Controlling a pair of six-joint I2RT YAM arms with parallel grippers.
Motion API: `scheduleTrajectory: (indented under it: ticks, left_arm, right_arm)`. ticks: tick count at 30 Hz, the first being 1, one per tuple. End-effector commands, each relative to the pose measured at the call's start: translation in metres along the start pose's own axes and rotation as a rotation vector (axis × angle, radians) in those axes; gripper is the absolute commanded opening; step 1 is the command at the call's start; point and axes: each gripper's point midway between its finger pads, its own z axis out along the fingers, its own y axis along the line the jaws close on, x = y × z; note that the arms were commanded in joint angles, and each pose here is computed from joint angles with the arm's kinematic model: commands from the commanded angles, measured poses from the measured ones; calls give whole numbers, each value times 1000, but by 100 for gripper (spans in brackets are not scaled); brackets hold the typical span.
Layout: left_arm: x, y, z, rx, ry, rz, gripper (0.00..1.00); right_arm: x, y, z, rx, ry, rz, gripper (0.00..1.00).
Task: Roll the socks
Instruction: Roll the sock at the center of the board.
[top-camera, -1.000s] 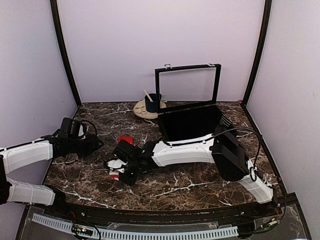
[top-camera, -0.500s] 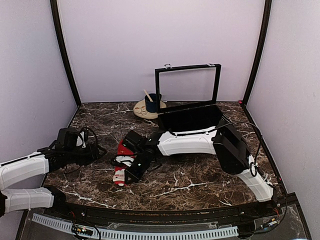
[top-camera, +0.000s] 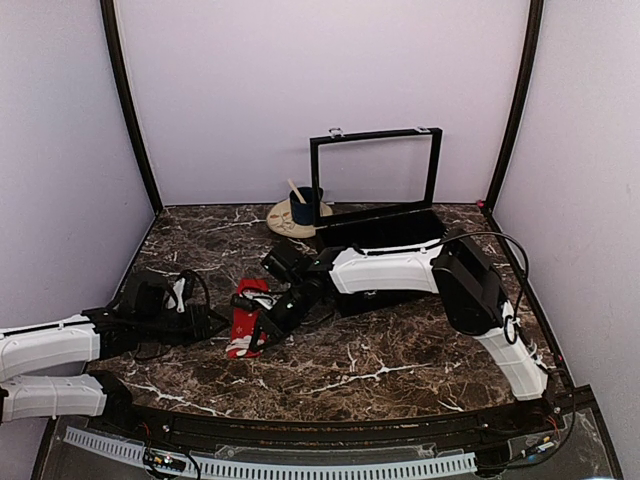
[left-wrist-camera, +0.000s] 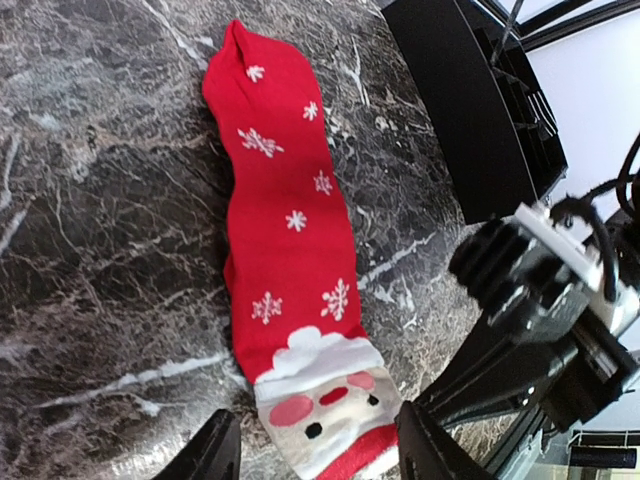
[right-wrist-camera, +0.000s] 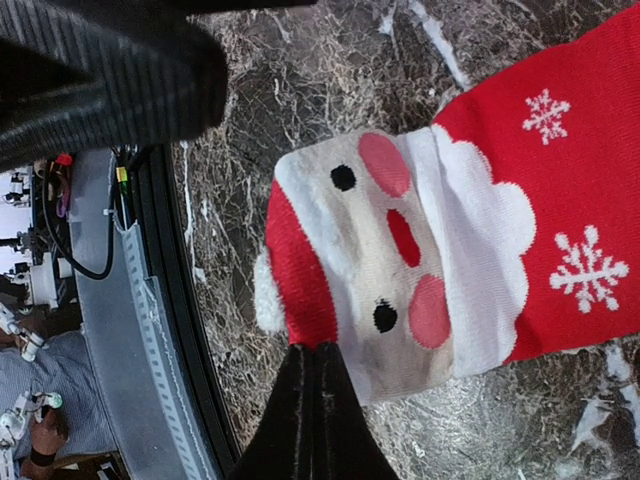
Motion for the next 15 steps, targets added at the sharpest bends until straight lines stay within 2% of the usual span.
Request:
scheduleTrajectory:
  ticks: [1,15]
  left_arm:
    - [10,-8,0,47,20,-5,55]
    - [44,-24,11,58,137,-13,58]
  right_arm:
    - [-17,17,-20,-65,-53,-8,0]
    - [-34,9,-36,-98,-91,21,0]
